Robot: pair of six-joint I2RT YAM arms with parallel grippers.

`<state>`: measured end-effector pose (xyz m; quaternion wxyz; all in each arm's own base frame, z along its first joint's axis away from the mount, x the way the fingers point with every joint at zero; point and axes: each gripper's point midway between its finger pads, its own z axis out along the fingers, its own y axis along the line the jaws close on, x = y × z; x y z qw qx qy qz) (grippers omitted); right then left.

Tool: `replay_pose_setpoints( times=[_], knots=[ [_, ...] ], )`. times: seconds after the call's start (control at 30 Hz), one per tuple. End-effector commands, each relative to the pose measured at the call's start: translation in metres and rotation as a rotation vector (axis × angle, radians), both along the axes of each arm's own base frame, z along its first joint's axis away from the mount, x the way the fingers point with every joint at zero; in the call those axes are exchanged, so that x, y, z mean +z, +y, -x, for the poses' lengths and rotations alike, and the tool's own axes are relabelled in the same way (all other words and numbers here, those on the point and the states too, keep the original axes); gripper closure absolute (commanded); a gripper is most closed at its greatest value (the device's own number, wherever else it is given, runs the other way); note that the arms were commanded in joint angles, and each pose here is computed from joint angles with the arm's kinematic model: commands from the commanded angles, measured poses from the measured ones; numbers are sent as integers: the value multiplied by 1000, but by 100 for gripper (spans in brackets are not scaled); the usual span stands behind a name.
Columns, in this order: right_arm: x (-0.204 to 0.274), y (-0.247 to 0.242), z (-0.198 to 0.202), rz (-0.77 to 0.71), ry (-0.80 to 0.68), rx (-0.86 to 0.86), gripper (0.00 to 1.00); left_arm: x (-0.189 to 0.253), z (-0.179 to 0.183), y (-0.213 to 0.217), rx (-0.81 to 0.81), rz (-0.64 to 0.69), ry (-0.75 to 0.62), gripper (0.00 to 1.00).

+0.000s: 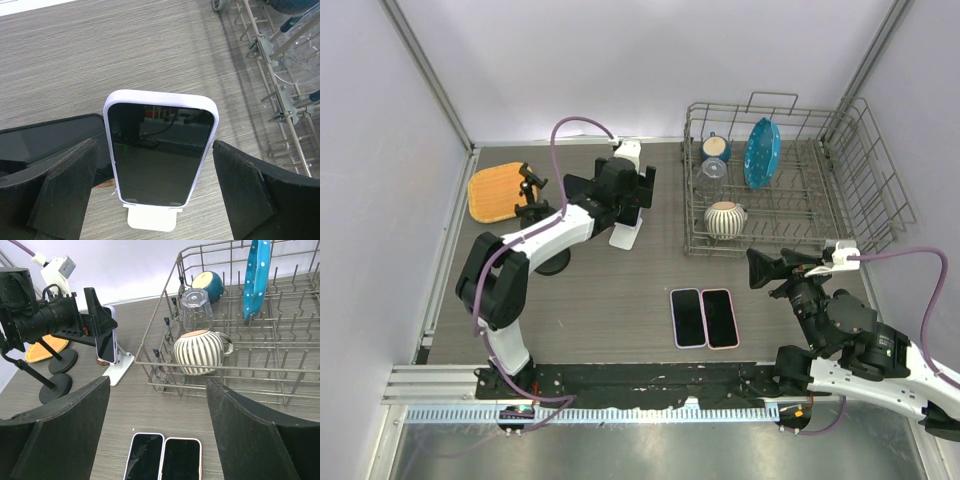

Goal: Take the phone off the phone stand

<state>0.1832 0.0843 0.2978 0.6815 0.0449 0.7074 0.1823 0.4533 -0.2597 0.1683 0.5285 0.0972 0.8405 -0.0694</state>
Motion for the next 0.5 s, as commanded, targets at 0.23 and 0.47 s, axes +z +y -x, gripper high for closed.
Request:
replay_pose_setpoints(
  times=[0.23,0.47],
  knots=[
    [5,-1,-2,2,-8,-22,17,-1,-7,-8,-13,33,-23,1],
    [5,-2,-2,4,-7,-23,17,-4,-7,-8,-13,28,-18,9]
  ],
)
